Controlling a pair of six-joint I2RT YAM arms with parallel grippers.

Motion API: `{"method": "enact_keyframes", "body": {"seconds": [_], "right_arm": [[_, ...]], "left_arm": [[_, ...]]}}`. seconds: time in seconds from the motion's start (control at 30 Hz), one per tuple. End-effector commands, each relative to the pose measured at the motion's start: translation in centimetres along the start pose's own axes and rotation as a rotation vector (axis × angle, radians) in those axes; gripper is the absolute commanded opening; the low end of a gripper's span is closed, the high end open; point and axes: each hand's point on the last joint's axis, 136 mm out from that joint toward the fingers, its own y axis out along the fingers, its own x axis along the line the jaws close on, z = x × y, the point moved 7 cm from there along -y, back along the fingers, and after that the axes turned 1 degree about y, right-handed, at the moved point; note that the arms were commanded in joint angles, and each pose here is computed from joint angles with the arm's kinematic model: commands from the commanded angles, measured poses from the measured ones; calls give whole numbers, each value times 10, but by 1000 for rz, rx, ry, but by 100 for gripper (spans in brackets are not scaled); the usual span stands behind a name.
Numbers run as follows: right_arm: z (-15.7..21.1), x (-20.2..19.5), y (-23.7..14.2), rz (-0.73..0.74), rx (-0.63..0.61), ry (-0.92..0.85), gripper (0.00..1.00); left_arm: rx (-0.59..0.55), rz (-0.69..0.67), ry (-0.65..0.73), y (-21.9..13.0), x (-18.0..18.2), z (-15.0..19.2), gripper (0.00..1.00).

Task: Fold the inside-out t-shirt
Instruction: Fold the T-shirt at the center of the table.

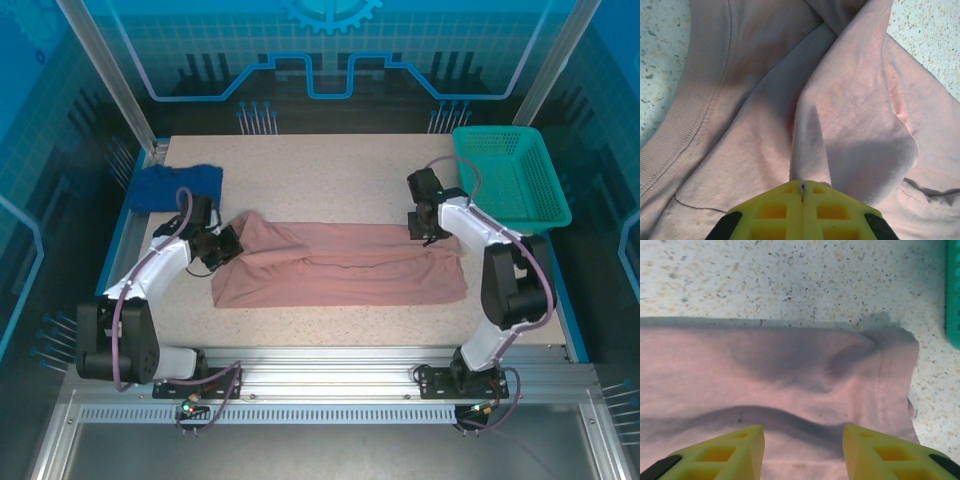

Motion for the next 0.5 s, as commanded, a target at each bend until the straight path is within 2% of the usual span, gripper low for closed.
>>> {"method": "enact_keyframes", "body": {"seconds": [0.0, 0.07, 0.27, 0.37, 0.47], "right_arm": [[1, -8, 22, -7, 101, 42, 44], [9, -11, 30, -7, 161, 48, 41], [41, -17, 40, -3, 271, 36, 41], [32, -16, 26, -5, 190, 25, 42], [14, 6, -10, -94, 21, -35, 47]], "left_arm": [[6, 25, -24, 0, -1, -1, 0], [8, 23, -20, 0, -1, -1, 0], [6, 21, -14, -3, -2, -2, 0], [14, 17, -14, -1, -1, -1, 0], [17, 19, -14, -2, -2, -1, 0]]}}
